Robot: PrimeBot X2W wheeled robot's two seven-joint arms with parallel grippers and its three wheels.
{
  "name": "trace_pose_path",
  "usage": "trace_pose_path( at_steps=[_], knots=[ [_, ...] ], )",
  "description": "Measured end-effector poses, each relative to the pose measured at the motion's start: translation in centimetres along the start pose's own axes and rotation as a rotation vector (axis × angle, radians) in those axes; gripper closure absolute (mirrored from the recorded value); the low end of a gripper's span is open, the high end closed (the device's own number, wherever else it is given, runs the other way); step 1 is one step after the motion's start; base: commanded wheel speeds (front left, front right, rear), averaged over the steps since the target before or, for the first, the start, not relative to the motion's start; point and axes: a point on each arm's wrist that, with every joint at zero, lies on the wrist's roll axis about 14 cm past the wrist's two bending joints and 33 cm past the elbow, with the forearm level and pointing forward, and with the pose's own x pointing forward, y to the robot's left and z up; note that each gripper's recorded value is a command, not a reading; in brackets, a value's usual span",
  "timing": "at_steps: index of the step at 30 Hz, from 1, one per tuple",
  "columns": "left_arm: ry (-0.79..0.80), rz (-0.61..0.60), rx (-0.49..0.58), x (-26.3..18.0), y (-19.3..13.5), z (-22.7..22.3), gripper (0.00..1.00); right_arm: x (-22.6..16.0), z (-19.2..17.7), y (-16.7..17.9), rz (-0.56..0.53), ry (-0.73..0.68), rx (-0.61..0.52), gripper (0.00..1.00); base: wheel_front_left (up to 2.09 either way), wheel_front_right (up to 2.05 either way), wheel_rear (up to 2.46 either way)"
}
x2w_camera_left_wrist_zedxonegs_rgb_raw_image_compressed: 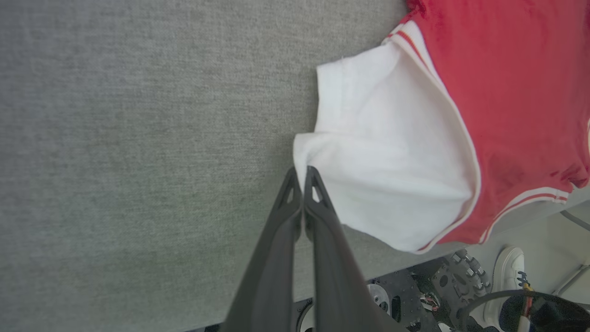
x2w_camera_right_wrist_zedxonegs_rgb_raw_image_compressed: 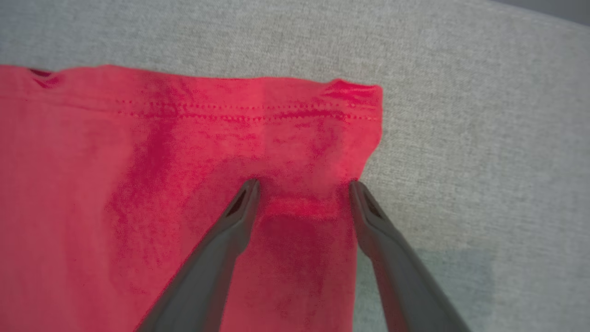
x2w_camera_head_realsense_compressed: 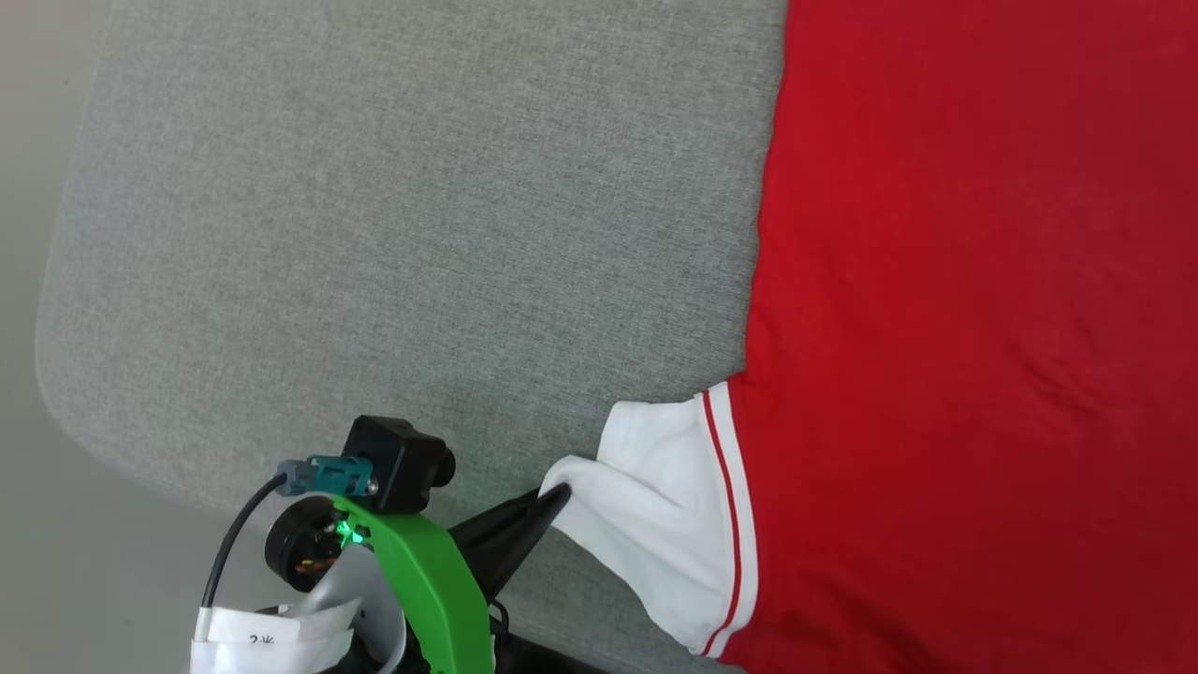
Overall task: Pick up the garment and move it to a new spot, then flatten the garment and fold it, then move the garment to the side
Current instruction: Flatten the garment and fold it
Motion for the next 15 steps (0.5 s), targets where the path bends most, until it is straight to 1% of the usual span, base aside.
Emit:
trace_pose_path(
  at_steps=[4, 7, 8, 9, 15],
  knots=[
    [0.020, 0.025, -0.020, 0.2, 0.8, -0.7, 1.00, 1.6, 0.3, 0.5, 0.014, -0.004, -0.003, 0.00, 0.00, 0.00, 0.00],
    [0.026, 0.032, -0.031, 0.4, 1.1, -1.0, 1.00, 2.6, -0.2, 0.9, 0.023, 0.016, -0.017, 0.00, 0.00, 0.00, 0.00],
    [0.027, 0.032, -0.034, 0.4, 1.1, -1.1, 1.00, 2.8, -0.2, 1.0, 0.028, 0.018, -0.016, 0.58, 0.00, 0.00, 0.00],
    [0.028, 0.033, -0.036, 0.5, 1.1, -1.1, 1.00, 2.9, -0.3, 1.0, 0.027, 0.021, -0.022, 1.00, 0.00, 0.00, 0.00],
    [0.019, 0.037, -0.031, 0.6, 1.3, -0.9, 1.00, 2.6, -0.6, 1.2, 0.037, 0.027, -0.039, 1.00, 0.00, 0.00, 0.00]
  ],
)
